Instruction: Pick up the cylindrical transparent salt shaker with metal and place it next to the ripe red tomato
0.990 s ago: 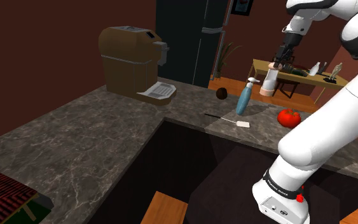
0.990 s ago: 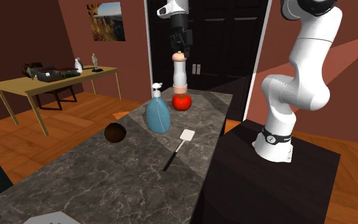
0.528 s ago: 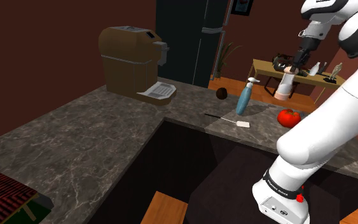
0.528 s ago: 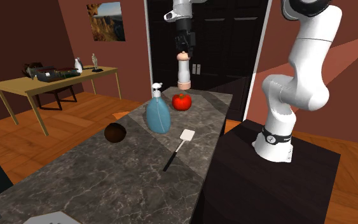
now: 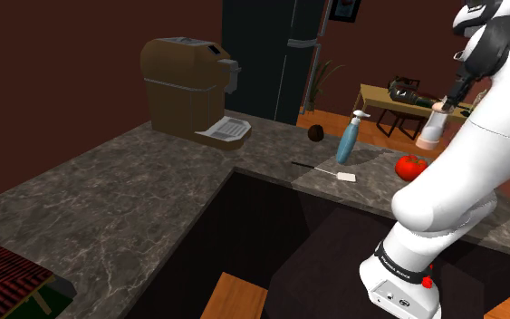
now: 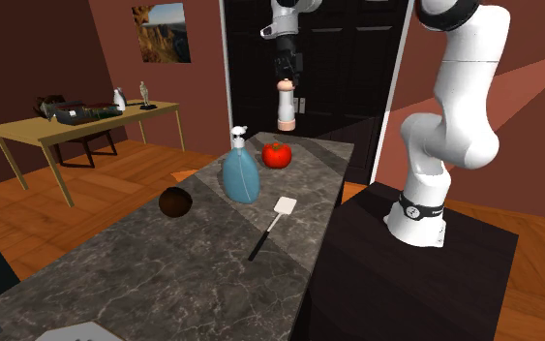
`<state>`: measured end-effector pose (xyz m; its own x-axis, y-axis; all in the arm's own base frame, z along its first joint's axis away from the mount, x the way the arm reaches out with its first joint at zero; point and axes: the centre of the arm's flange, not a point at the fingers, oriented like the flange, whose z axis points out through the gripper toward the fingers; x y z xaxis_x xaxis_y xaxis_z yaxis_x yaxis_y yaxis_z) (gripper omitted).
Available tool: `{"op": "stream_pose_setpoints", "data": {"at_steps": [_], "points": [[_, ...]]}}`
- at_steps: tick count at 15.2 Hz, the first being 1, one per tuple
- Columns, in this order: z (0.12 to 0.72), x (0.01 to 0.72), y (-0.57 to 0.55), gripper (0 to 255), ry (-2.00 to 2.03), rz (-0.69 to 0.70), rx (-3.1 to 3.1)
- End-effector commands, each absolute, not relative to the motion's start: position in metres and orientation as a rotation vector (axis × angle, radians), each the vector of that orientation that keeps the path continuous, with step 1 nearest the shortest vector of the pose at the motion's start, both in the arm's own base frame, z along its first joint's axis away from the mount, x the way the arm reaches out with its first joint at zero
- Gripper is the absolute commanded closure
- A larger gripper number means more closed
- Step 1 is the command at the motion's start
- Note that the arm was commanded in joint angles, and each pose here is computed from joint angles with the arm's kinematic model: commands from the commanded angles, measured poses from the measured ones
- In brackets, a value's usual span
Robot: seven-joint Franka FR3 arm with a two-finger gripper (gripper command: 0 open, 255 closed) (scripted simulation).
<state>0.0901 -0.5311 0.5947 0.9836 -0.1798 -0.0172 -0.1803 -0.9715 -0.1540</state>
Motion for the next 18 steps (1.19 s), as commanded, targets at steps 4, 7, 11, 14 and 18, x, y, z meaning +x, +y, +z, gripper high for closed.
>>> {"op": "stream_pose_setpoints", "data": {"at_steps": [4, 7, 11, 14, 18], "points": [[0.587, 0.037, -0.570, 255, 0.265, 0.005, -2.976], [0.582, 0.005, -0.593, 255, 0.265, 0.005, -2.976], [0.577, -0.039, -0.622, 255, 0.265, 0.005, -2.976], [0.572, -0.072, -0.645, 255, 0.265, 0.005, -2.976], [0.551, -0.072, -0.645, 255, 0.265, 0.005, -2.976]]}}
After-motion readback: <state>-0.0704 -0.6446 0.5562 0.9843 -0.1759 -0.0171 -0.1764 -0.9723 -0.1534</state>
